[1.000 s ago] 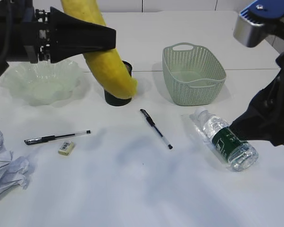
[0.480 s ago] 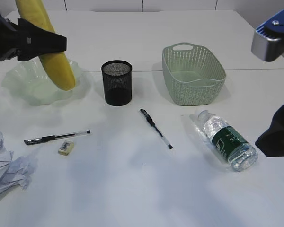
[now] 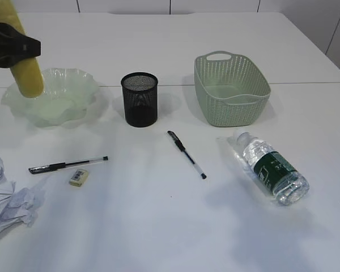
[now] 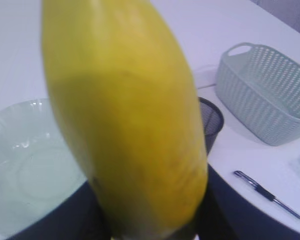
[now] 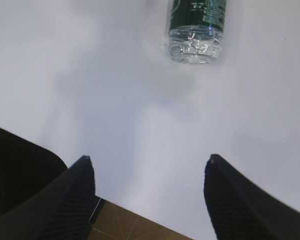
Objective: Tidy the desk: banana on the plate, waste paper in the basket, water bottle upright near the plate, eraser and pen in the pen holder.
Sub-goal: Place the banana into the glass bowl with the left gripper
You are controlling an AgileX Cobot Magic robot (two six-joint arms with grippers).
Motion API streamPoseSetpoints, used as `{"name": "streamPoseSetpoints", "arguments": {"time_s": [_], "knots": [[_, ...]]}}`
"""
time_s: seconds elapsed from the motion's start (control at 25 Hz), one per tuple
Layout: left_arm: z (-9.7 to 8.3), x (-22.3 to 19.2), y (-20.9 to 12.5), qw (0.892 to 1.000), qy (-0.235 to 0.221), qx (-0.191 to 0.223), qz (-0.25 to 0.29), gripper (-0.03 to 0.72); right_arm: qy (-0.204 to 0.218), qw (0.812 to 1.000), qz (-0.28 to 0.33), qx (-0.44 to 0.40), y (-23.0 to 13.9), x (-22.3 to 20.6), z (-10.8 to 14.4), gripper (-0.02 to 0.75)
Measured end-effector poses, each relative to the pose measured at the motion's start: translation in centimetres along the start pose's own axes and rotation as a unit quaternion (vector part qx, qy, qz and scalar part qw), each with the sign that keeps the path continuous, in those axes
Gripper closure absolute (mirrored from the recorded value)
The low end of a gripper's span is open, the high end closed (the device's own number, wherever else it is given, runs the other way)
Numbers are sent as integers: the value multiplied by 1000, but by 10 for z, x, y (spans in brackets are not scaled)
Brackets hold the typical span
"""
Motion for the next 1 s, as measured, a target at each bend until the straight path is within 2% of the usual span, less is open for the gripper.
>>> {"name": "streamPoseSetpoints", "arguments": {"time_s": [0.2,0.44,0.84,1.0], "knots": [[18,-8,0,999,51,-10,5,382,-4,999,-17,-31,4,-1,-6,229],[28,-32,12,998,64,-14,2,382,-2,998,-56,-41,16,0,-7,229],[48,-93,9,997,78,-9,22,382,-12,998,-57,-34,16,0,-10,230],[56,-120,6,995,80,-56,32,383,-12,998,-57,-34,16,0,-10,230]]}}
Point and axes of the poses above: a point on each arm's last joint axis where the gripper is mounted, x pointing back along that axis away from the gripper, z along the wrist's bending axis when the last joint is at zero, y = z × x, the point moved 6 cm from there along -x, pointing out along that axis toward the gripper, and after that the axes turned 6 degrees about -x, right-handed, at the moved point
